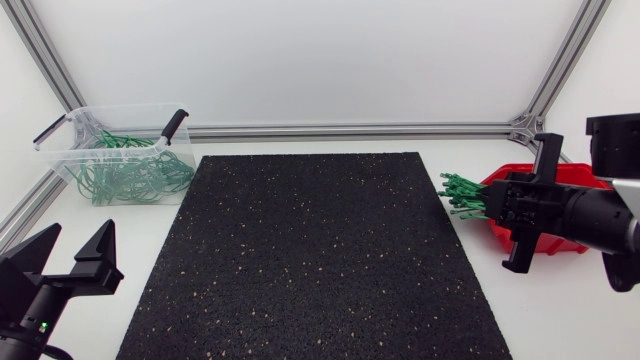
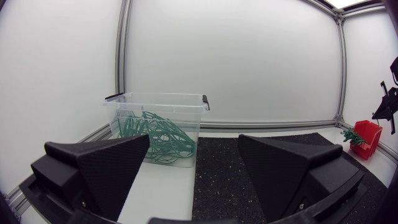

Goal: Take a green cable tie from the red box, thread the tail through the head to close it, then place it in the transparent bin on the left.

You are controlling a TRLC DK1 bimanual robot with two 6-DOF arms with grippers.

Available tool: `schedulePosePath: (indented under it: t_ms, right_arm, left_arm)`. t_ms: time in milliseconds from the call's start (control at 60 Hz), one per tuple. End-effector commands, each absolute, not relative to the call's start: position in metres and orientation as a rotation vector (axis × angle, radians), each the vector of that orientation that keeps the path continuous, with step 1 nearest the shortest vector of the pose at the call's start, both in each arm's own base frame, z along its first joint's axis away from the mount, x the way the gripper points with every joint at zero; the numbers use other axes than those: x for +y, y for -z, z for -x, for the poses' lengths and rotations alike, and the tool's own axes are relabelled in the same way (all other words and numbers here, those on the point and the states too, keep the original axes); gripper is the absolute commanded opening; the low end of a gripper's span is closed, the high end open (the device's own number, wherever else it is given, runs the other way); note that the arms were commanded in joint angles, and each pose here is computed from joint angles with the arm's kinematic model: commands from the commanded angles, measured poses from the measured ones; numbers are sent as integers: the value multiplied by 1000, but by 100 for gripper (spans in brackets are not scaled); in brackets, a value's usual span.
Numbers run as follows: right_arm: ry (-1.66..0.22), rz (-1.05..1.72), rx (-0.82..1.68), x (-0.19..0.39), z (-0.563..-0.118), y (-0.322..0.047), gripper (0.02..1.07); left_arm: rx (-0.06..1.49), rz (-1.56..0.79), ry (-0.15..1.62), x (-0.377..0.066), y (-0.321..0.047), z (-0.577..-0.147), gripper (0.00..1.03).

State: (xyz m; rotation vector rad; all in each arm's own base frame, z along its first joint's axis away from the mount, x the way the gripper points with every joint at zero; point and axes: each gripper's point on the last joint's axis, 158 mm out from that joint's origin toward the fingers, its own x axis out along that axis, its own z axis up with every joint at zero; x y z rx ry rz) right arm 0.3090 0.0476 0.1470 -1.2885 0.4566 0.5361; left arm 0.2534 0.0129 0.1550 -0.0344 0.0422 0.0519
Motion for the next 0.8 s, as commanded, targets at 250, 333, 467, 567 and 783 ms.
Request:
schedulePosePath:
  t_ms: [250,333,467,567,783]
  right_arm:
    - [-703,1031,556,98,-267,-182,8]
    - [-730,923,599,109,-258,-183,8]
    - [-780,798,665,121,-251,-185,8]
    - [-832,702,695,133,-246,-187,7]
    - [-961,532,735,161,-231,-191,8]
  left_arm:
    - [99,49,7,-2,-132,-254,99]
    - [99,57,26,-7,-132,-254,99]
    - [104,65,113,-30,-131,-253,99]
    - [106,61,179,-46,-131,-250,99]
    - [108,52,340,-86,-132,-239,99]
